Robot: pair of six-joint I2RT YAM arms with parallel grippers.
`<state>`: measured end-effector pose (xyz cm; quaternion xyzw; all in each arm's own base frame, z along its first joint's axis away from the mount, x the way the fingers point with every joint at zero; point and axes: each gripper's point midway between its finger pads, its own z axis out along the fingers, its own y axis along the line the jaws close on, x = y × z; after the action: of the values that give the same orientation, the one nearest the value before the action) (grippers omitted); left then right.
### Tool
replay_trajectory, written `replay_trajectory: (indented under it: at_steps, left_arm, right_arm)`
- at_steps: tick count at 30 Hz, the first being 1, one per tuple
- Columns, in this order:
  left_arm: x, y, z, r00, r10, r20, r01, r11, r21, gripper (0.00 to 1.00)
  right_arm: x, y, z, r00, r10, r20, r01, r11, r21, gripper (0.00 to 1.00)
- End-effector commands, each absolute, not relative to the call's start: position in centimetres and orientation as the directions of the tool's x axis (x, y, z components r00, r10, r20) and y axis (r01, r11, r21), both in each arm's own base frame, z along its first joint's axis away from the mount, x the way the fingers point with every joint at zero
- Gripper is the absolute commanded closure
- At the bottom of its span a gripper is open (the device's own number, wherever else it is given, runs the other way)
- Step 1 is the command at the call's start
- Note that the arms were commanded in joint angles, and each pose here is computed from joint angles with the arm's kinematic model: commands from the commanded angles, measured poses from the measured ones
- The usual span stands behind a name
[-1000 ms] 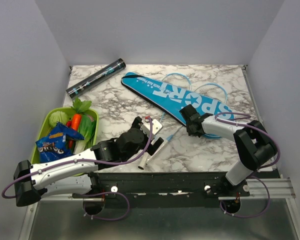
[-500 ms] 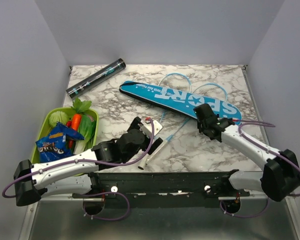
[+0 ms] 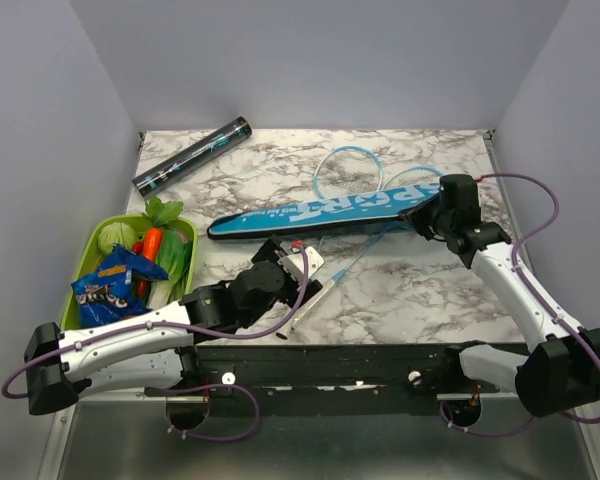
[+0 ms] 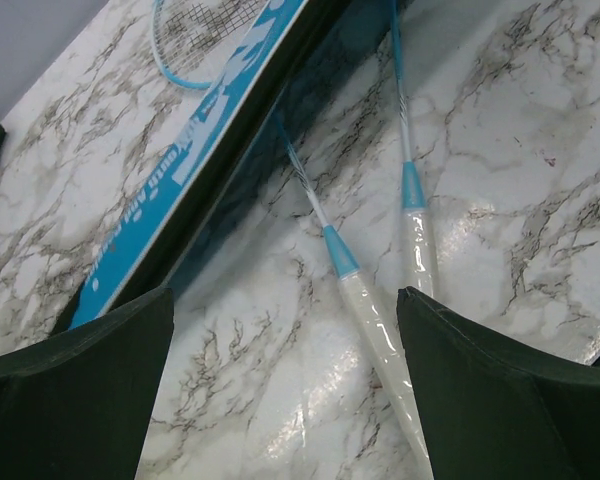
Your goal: Pack up the badminton gear
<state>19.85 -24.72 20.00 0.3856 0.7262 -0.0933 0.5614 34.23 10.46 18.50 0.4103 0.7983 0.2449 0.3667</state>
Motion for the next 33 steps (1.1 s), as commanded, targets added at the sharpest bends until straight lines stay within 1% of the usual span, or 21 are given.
replay_trajectory:
  at_steps: [1,3,4,5,6,7,9,14,17,26,29,33]
  left_arm:
    - [20.4,-24.6,20.4,-0.042,0.492,-0.87,0.646,0.678,0.352,0.01]
    - [20.5,-24.3,20.3,-0.029,0.512,-0.859,0.639,0.67,0.378,0.01]
    - [20.7,-24.1,20.2,-0.007,0.54,-0.842,0.638,0.651,0.412,0.01]
    - [20.7,-24.0,19.9,0.0,0.562,-0.827,0.635,0.639,0.434,0.01]
    - [20.6,-23.9,19.6,0.006,0.591,-0.807,0.647,0.613,0.453,0.01]
    - [20.5,-24.0,19.3,0.024,0.617,-0.787,0.663,0.579,0.474,0.01]
    - [20.4,-24.3,18.5,0.026,0.644,-0.764,0.69,0.541,0.48,0.01]
    - [19.9,-25.0,15.4,0.001,0.712,-0.702,0.755,0.46,0.468,0.01]
    - [19.6,-25.5,14.3,-0.039,0.73,-0.682,0.783,0.446,0.434,0.01]
    - [17.6,-26.4,16.4,-0.158,0.656,-0.738,0.826,0.497,0.265,0.01]
    - [17.4,-25.9,16.3,-0.211,0.649,-0.731,0.814,0.531,0.236,0.01]
    - [16.8,-25.1,14.6,-0.287,0.662,-0.692,0.8,0.563,0.206,0.01]
  right_arm:
    - [33.3,13.2,20.8,-0.645,0.59,-0.487,0.153,0.723,0.673,0.99]
    - [33.0,12.7,20.8,-0.682,0.517,-0.517,0.083,0.757,0.648,0.99]
    - [32.5,12.4,20.6,-0.7,0.493,-0.516,0.077,0.771,0.632,0.99]
    - [32.7,12.1,21.3,-0.701,0.47,-0.537,0.048,0.782,0.622,0.99]
    - [32.6,11.6,21.5,-0.706,0.425,-0.566,0.006,0.803,0.596,0.99]
    - [32.6,11.3,21.2,-0.721,0.402,-0.564,0.001,0.814,0.58,0.99]
    - [33.1,10.2,21.6,-0.713,0.39,-0.583,-0.002,0.83,0.558,0.99]
    - [34.9,8.6,20.3,-0.726,0.37,-0.58,-0.009,0.839,0.545,0.99]
    - [36.1,8.0,19.7,-0.728,0.38,-0.571,-0.002,0.831,0.556,0.99]
    - [37.4,7.8,18.8,-0.727,0.387,-0.568,0.009,0.832,0.555,0.99]
    - [37.4,7.8,18.8,-0.727,0.388,-0.567,0.011,0.831,0.556,0.99]
    - [37.1,8.1,18.2,-0.738,0.389,-0.551,0.008,0.822,0.57,0.99]
